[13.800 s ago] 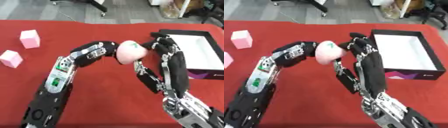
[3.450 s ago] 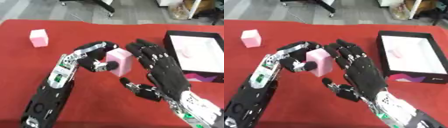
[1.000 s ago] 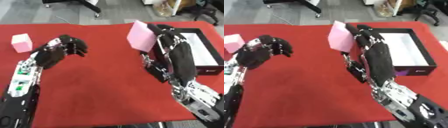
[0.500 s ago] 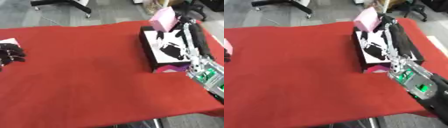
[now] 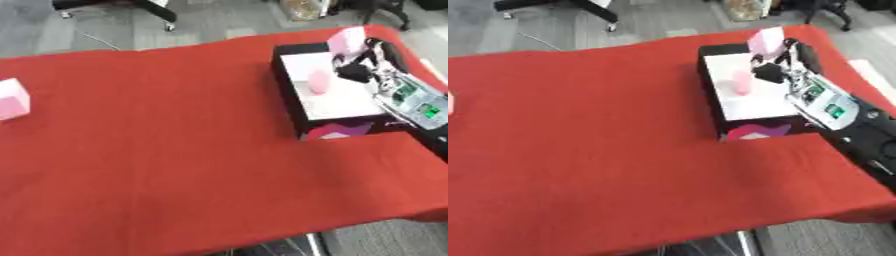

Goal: Pick up the objects with one hand, pass them to the other hand, and then place them into the box on the other side of the table.

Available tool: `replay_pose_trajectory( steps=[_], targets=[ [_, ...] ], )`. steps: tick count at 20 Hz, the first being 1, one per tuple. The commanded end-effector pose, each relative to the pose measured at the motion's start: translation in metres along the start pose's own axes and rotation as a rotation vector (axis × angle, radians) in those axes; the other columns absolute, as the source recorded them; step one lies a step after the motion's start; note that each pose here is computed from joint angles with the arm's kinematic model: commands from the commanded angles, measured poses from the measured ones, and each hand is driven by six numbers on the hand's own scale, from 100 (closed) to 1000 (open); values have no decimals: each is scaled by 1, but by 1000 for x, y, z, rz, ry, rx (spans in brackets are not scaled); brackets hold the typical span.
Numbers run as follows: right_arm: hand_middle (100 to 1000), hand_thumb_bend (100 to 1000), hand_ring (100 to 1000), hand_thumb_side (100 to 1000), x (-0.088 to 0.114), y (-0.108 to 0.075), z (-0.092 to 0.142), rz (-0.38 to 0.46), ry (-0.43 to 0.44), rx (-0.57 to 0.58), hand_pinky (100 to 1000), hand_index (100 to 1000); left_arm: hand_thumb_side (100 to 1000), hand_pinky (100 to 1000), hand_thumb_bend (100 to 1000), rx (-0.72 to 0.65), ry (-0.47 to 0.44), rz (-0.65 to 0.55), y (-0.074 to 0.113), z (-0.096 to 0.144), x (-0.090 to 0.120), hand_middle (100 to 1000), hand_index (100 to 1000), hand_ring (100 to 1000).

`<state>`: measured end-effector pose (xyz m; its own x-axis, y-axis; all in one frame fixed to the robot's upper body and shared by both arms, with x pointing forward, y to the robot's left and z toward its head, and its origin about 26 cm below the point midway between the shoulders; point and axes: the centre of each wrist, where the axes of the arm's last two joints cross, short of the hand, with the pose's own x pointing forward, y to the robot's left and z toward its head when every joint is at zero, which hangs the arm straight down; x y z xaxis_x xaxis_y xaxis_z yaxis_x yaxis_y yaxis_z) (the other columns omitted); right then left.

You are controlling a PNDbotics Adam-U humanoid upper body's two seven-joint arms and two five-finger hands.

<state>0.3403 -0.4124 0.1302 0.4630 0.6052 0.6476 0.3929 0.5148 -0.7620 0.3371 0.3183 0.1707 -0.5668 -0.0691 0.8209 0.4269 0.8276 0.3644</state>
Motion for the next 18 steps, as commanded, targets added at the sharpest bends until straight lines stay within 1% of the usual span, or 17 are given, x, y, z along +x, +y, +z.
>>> replay_pose_trajectory(
  steps=[1,3,4,7,11,13,15,16,17,18],
  targets=[
    [709,311,992,624,-6,-13,-9,255,288,-364,652,829,818,751,100,23,-12,-53,10,3,13,685,784,725],
    [755,400,1000,656,-7,-13,-7,269,278,-371,683,882,817,751,100,30,-3,-63,11,4,13,686,785,727],
    [775,426,1000,663,-6,-13,-6,276,265,-378,697,899,815,752,100,31,3,-70,12,5,13,689,786,729],
    [826,467,1000,668,1,-12,6,280,203,-375,748,939,808,757,100,26,36,-120,16,5,11,700,795,738],
    [876,517,1000,655,10,-10,25,284,124,-342,809,973,790,766,100,14,101,-232,26,6,6,719,806,750],
    [879,524,1000,624,15,-13,33,292,79,-327,815,976,775,770,100,5,131,-292,32,6,3,725,811,753],
    [870,513,1000,587,20,-16,41,300,24,-343,807,971,746,773,100,0,154,-345,39,5,0,727,813,755],
    [853,497,1000,546,26,-18,48,300,-19,-362,787,962,712,777,100,0,167,-379,45,4,-1,731,817,758],
    [843,481,1000,528,34,-20,57,294,-75,-391,777,956,685,780,100,-2,182,-424,51,2,0,734,820,760],
    [824,461,1000,512,40,-21,67,287,-127,-416,758,945,631,784,100,-3,195,-467,57,0,-1,737,824,762]
  ],
)
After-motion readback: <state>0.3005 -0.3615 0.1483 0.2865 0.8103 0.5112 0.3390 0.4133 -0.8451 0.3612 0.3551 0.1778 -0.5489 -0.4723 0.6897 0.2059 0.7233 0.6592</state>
